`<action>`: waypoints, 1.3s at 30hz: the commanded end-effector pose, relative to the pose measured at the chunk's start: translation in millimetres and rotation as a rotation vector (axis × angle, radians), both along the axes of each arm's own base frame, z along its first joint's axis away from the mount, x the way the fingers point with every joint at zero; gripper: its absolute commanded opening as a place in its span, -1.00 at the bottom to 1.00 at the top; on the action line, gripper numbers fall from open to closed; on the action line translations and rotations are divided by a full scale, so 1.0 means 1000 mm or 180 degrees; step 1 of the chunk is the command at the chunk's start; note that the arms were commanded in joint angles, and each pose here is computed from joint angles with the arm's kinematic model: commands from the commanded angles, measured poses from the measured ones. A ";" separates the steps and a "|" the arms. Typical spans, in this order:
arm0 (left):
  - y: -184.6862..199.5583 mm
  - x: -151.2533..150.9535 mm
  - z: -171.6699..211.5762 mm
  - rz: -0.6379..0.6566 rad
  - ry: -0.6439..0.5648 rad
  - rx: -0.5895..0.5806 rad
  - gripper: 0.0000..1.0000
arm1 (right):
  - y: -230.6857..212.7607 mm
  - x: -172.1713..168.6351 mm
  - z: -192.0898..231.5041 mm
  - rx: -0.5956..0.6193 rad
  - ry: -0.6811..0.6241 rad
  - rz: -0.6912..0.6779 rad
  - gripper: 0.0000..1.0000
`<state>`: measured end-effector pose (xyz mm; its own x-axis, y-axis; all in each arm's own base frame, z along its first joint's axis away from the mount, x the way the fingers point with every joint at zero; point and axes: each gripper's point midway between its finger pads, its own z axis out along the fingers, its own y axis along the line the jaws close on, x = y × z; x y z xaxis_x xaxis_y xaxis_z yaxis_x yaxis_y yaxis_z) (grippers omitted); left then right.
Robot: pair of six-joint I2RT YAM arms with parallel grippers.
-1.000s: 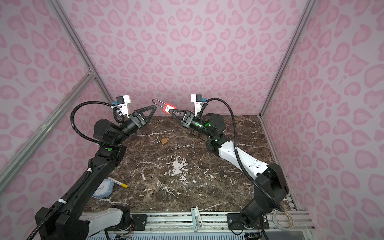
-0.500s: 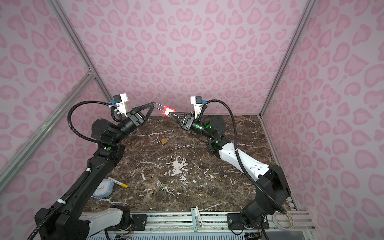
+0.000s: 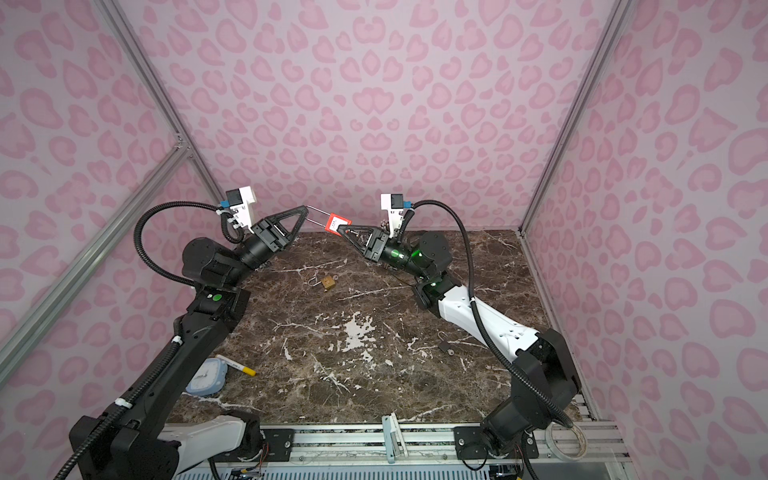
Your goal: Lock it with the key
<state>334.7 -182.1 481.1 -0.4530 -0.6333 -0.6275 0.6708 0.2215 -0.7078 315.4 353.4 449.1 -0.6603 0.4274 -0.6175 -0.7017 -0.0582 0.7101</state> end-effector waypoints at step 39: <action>-0.011 -0.017 -0.008 -0.0187 -0.0319 0.0308 -0.92 | 0.013 -0.017 0.021 0.0051 -0.0120 0.0368 -0.80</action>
